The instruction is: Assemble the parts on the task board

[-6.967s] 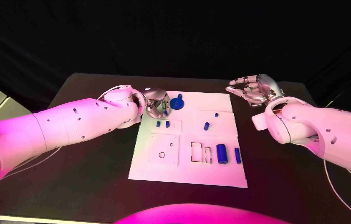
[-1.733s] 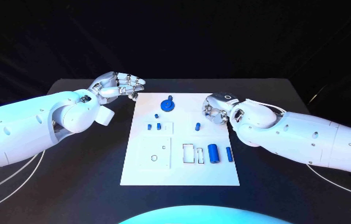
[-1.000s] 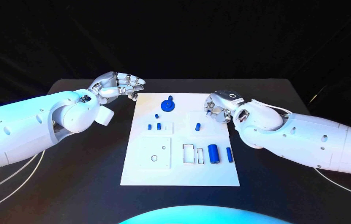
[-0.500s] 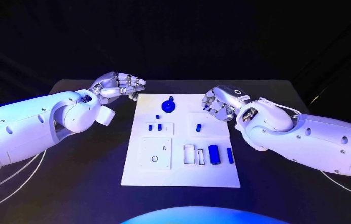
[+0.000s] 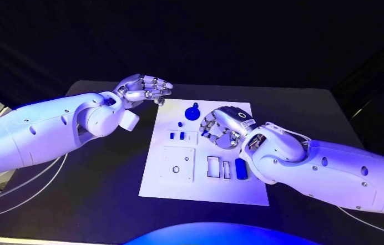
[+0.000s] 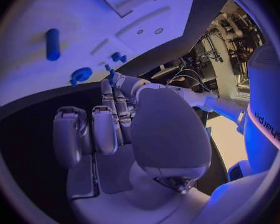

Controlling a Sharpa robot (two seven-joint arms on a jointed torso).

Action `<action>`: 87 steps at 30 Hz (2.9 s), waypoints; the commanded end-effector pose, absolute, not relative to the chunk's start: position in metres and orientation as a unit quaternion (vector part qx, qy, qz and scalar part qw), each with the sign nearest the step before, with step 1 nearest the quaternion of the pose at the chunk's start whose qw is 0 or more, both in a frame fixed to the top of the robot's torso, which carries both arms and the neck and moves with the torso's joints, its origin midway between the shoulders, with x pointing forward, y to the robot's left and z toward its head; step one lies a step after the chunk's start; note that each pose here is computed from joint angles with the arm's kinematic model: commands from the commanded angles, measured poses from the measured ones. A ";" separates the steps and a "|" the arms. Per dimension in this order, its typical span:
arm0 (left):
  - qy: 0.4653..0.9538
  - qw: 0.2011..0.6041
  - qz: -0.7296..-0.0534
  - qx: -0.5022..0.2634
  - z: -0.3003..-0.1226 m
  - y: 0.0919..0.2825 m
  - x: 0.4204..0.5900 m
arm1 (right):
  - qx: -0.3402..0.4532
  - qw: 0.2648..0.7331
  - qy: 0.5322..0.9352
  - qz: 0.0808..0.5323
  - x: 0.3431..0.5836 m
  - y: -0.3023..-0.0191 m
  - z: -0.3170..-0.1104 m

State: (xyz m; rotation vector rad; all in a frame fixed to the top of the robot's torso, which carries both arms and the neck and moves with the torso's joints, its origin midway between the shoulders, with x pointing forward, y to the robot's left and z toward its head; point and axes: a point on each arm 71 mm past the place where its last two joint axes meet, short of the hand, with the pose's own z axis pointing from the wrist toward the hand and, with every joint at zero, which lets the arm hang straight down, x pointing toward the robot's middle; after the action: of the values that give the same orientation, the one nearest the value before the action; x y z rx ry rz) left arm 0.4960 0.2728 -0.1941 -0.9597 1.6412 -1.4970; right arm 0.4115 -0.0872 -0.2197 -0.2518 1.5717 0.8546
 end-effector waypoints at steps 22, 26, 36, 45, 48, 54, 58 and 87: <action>0.631 0.341 -0.590 -0.371 -0.195 0.253 0.500 | -0.162 0.559 0.725 0.368 0.394 -0.041 -0.257; 0.632 0.340 -0.590 -0.370 -0.195 0.253 0.500 | -0.163 0.558 0.726 0.368 0.392 -0.040 -0.259; 0.633 0.338 -0.590 -0.370 -0.195 0.252 0.500 | -0.166 0.554 0.728 0.369 0.391 -0.037 -0.263; 0.634 0.337 -0.589 -0.370 -0.196 0.252 0.500 | -0.168 0.550 0.730 0.369 0.390 -0.035 -0.266; 0.635 0.336 -0.589 -0.370 -0.196 0.253 0.500 | -0.169 0.549 0.731 0.368 0.390 -0.035 -0.267; 0.636 0.336 -0.588 -0.371 -0.196 0.253 0.500 | -0.171 0.547 0.734 0.364 0.390 -0.036 -0.268; 0.636 0.336 -0.588 -0.371 -0.196 0.253 0.500 | -0.173 0.546 0.737 0.359 0.390 -0.037 -0.269; 0.637 0.335 -0.587 -0.371 -0.196 0.253 0.499 | -0.169 0.553 0.731 0.363 0.388 -0.031 -0.273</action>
State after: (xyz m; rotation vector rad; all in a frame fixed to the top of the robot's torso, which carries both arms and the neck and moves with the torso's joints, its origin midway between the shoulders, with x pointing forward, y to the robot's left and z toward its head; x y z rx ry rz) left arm 0.4996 0.2550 -0.1969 -0.9672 1.6626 -1.5159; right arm 0.3889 -0.0305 -0.2726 -0.4055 1.7362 0.8466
